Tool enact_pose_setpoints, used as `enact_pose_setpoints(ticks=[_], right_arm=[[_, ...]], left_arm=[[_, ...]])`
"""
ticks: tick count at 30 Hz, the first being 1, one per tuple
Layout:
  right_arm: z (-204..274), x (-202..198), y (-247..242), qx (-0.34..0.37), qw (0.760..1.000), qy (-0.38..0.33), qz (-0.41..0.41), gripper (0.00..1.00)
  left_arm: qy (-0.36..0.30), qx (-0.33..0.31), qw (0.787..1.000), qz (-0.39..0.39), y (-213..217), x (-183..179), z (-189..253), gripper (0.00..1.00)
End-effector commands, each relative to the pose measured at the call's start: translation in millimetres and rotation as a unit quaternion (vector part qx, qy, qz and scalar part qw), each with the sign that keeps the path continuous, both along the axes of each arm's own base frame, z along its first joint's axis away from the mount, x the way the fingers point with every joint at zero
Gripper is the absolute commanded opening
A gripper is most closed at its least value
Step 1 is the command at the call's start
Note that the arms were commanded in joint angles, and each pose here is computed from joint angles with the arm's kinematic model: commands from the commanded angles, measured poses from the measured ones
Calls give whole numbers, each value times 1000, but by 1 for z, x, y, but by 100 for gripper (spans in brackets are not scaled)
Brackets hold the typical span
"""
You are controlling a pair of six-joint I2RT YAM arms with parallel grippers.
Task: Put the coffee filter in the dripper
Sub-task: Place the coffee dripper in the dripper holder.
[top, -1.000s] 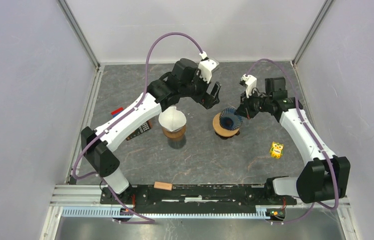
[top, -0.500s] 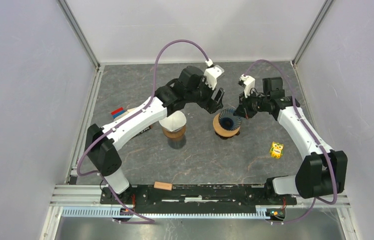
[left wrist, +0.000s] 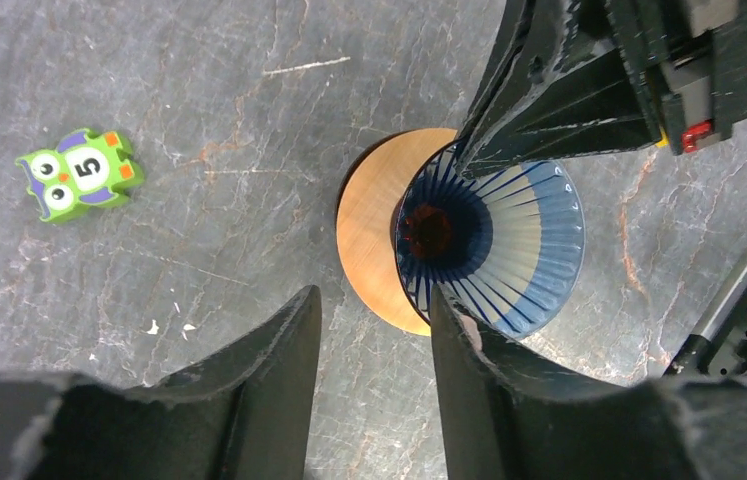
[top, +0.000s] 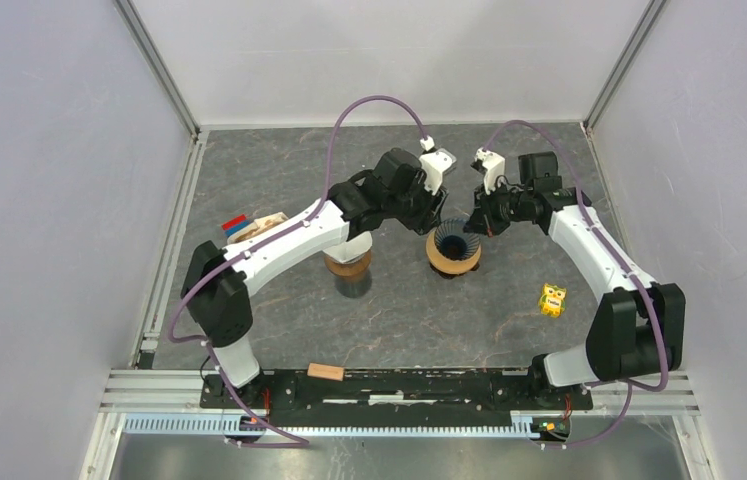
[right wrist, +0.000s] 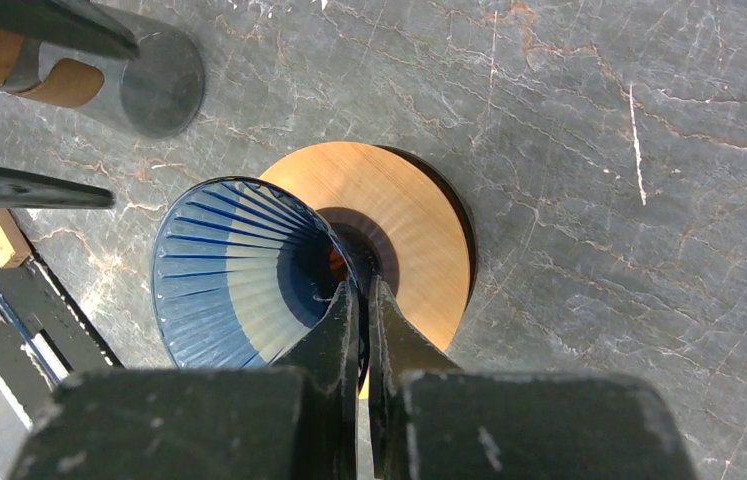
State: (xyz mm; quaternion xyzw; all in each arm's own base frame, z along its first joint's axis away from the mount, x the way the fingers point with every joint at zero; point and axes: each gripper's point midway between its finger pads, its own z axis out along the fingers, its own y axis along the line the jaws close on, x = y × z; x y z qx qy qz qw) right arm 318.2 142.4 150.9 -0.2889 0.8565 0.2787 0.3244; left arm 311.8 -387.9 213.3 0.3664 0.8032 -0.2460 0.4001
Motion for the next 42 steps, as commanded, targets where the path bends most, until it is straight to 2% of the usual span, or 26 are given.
enact_pose_setpoints(ticks=[1, 11, 19, 26, 30, 32, 42], right_arm=[[12, 14, 4, 5, 1000, -20, -2, 0], [6, 23, 0, -9, 1000, -13, -14, 0], [-1, 28, -2, -20, 1000, -2, -14, 0], [-6, 29, -5, -34, 999, 8, -14, 0], [-4, 28, -6, -37, 999, 8, -10, 0], [-1, 27, -7, -38, 999, 6, -8, 0], [8, 24, -7, -38, 999, -9, -4, 0]], left_arm=[[40, -8, 999, 21, -5, -3, -17, 50], [97, -25, 995, 28, -11, -16, -29, 51], [121, -12, 992, 39, -14, -14, -47, 46], [132, -12, 990, 40, -19, -13, -50, 31], [144, -15, 989, 37, -21, -16, -49, 8], [152, -18, 988, 34, -23, -19, -48, 2], [195, -31, 980, 34, -30, -30, -43, 2]])
